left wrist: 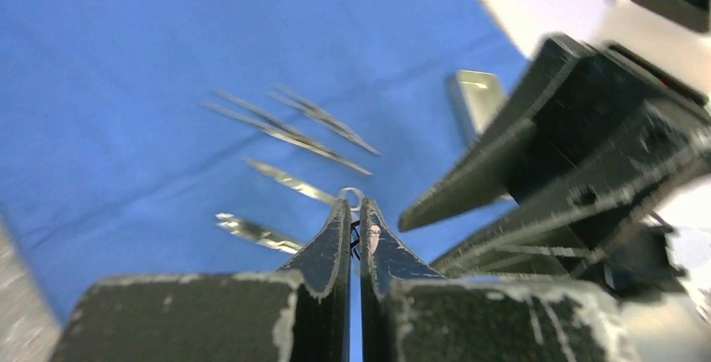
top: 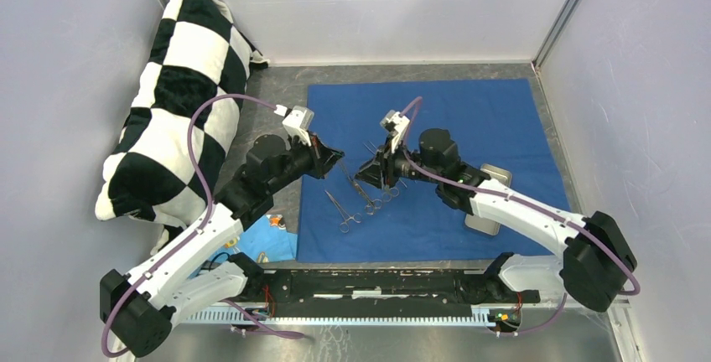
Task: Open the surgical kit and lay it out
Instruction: Place the medical item in the surgical kit.
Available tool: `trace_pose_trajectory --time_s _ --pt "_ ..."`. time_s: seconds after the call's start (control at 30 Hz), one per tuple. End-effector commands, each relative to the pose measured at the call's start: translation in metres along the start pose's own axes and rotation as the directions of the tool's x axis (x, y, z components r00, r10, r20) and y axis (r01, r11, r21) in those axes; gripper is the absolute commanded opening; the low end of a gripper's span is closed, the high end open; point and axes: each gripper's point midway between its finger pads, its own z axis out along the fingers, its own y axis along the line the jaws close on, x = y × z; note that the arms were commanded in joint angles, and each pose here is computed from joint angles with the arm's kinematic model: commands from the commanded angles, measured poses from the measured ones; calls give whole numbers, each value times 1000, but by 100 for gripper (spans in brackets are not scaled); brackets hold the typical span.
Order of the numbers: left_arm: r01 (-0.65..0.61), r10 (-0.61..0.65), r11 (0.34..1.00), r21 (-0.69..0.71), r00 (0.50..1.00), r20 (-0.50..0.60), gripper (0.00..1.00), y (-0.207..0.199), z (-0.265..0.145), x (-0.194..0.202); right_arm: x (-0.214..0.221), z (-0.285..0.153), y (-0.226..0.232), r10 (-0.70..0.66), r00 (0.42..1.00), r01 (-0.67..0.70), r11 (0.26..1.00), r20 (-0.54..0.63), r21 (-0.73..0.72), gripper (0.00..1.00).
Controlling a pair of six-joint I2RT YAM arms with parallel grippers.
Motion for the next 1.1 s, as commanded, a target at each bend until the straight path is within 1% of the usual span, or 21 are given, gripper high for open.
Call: trace_pose_trajectory --time_s 0.0,0.13,0.33,0.4,0.53,0.67,0.73,0.8,0.83,0.87,0.93,0.97,1.03,1.07 --pt "-38 44 959 -279 999 16 2 47 -6 -13 5 15 -27 -56 997 68 973 -60 219 41" --pt "-34 41 962 -270 999 20 2 46 -5 -13 12 34 -20 -91 990 114 968 -110 224 45" --pt "-31 38 964 -263 999 21 2 45 -5 -14 13 57 -19 -127 980 163 954 -151 252 45" --pt "-32 39 965 -261 999 22 2 45 -5 -14 13 64 -17 -135 979 171 954 -155 246 43" --pt "-32 39 966 -258 999 23 2 44 -6 -14 13 73 -11 -145 978 177 957 -152 228 31" --pt "-32 39 967 -253 999 25 2 43 -6 -15 14 77 -11 -145 978 176 959 -150 222 13" --pt "-32 39 968 -249 999 24 2 42 -6 -14 14 76 -10 -146 978 176 960 -146 219 2" --pt "-40 46 969 -243 999 20 2 41 -7 -14 14 74 -10 -148 979 177 959 -139 221 0" --pt "-46 52 970 -240 998 19 7 41 -7 -15 14 71 -11 -149 979 178 957 -137 227 0" --pt "-48 55 968 -248 998 20 22 42 -8 -15 15 68 -13 -151 978 182 954 -141 238 0" --pt "-51 61 962 -267 998 32 60 44 -12 -18 19 58 -24 -150 974 195 937 -170 290 0" --pt "-54 68 959 -280 997 40 72 46 -14 -20 22 50 -35 -143 971 199 926 -191 321 0" --pt "-59 79 955 -292 995 55 87 48 -18 -23 30 30 -59 -107 968 189 907 -228 376 0" --pt "-63 85 953 -297 994 63 92 48 -20 -25 37 17 -75 -80 965 180 895 -250 407 0"
